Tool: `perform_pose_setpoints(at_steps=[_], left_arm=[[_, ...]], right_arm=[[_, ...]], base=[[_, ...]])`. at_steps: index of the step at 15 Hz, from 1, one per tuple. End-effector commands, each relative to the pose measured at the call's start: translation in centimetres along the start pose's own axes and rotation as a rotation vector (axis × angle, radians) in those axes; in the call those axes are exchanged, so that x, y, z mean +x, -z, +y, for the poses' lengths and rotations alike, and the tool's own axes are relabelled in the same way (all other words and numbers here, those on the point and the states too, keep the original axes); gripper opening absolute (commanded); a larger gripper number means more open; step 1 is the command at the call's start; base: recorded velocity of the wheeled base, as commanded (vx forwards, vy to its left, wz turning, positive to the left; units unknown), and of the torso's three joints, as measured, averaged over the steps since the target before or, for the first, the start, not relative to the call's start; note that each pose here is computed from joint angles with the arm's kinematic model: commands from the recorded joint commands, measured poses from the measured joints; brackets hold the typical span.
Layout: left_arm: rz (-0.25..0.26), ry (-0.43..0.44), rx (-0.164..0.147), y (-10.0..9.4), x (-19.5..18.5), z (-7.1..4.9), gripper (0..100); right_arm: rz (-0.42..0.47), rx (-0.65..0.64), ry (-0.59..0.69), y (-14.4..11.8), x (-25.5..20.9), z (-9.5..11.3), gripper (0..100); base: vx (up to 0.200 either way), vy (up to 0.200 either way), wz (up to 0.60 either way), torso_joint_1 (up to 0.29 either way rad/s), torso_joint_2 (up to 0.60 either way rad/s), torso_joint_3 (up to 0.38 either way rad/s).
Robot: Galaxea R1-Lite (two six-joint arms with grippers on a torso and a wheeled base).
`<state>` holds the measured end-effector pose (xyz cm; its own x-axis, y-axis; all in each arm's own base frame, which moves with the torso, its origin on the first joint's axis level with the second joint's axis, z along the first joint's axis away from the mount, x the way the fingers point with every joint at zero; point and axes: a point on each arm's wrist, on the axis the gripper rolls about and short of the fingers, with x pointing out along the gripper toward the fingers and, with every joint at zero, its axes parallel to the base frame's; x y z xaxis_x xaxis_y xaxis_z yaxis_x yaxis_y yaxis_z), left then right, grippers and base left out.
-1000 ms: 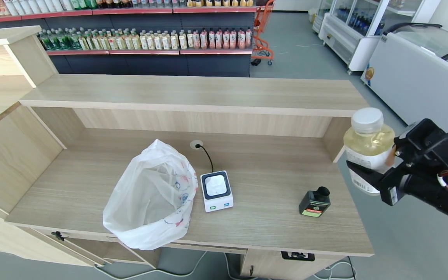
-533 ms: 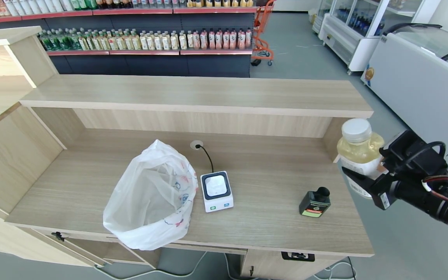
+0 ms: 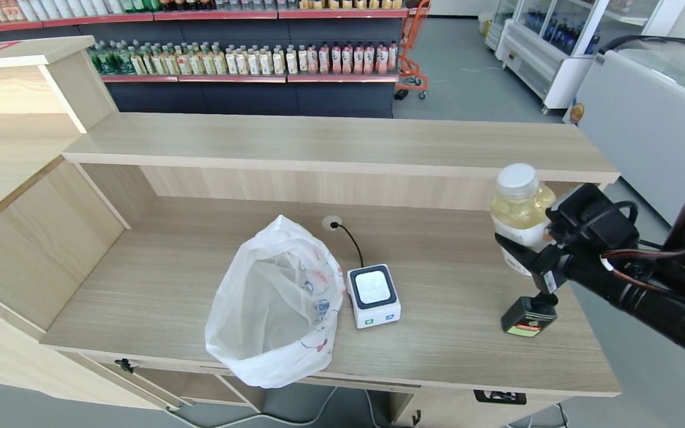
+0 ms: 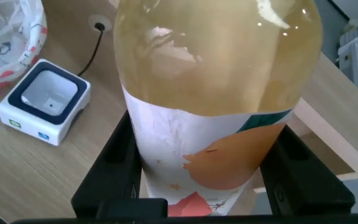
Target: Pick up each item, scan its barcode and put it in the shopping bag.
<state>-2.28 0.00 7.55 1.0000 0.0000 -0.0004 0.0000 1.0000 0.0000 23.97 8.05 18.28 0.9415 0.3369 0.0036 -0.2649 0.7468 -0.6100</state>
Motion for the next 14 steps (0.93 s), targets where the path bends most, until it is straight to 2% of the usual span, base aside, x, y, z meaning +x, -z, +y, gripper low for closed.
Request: perform_pose_setpoints(at_steps=[1, 5, 7, 9, 14], left_arm=[[0.000, 0.000, 0.000, 0.0, 0.0, 0.0, 100], [-0.002, 0.000, -0.002, 0.0, 0.0, 0.0, 100], [0.000, 0.000, -0.002, 0.0, 0.0, 0.0, 100], [-0.002, 0.000, -0.003, 0.0, 0.0, 0.0, 100], [0.000, 0.000, -0.003, 0.0, 0.0, 0.0, 100]], right_arm=[[-0.027, 0.001, -0.041, 0.7, 3.7, 1.7, 0], [-0.164, -0.033, -0.114, 1.8, 7.1, 3.8, 0], [-0.206, -0.051, -0.134, 3.3, 8.5, 5.1, 0], [-0.202, -0.059, -0.150, 4.5, 9.3, 6.2, 0], [-0.247, -0.066, -0.214, 5.7, 10.5, 6.7, 0]], base=[[0.000, 0.200, 0.00, 0.002, 0.00, 0.002], [0.000, 0.200, 0.00, -0.003, 0.00, 0.001], [0.000, 0.000, 0.00, 0.000, 0.00, 0.000], [0.000, 0.000, 0.00, 0.000, 0.00, 0.000], [0.000, 0.000, 0.00, 0.000, 0.00, 0.000]])
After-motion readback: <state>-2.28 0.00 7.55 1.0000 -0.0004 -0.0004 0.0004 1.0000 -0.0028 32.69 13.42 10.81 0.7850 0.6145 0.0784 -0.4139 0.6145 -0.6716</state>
